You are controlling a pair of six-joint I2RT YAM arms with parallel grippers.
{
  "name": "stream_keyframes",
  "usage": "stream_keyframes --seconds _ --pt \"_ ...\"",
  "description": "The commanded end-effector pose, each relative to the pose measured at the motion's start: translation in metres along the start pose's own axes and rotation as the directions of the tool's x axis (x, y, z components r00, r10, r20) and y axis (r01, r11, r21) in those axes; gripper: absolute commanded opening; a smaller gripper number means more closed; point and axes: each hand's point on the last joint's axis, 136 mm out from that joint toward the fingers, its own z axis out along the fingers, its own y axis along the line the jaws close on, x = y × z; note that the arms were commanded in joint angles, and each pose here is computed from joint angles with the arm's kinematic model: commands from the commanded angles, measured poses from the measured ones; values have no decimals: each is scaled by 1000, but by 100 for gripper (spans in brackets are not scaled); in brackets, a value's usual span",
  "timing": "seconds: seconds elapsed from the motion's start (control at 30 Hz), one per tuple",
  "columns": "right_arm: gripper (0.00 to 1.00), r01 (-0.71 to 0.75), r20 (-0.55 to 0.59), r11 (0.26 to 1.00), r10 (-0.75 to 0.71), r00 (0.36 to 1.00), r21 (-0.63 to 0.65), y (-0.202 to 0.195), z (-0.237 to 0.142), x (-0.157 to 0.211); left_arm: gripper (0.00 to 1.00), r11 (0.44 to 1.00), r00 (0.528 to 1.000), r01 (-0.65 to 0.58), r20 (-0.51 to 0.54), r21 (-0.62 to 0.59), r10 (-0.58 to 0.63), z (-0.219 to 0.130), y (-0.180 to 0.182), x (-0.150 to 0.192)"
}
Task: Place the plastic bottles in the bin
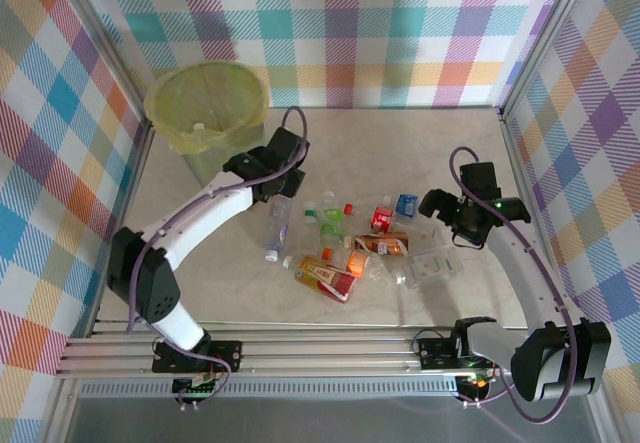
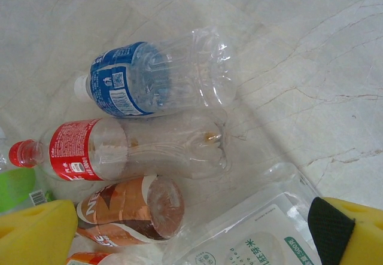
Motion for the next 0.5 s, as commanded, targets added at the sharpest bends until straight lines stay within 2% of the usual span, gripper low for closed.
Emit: stream_keyframes --seconds 0.0,0.17,0.47 --pt "100 -12 -1 1000 12 1000 -6 0 0 0 73 997 999 -37 -11 -71 36 21 1 -1" --pt "99 -8 1 1000 8 1000 6 -3 -2 2 71 995 997 -27 -75 -94 20 52 6 6" --pt "100 -8 -4 1000 8 1000 10 -3 1 1 74 990 985 -63 -166 -130 41 86 -1 20"
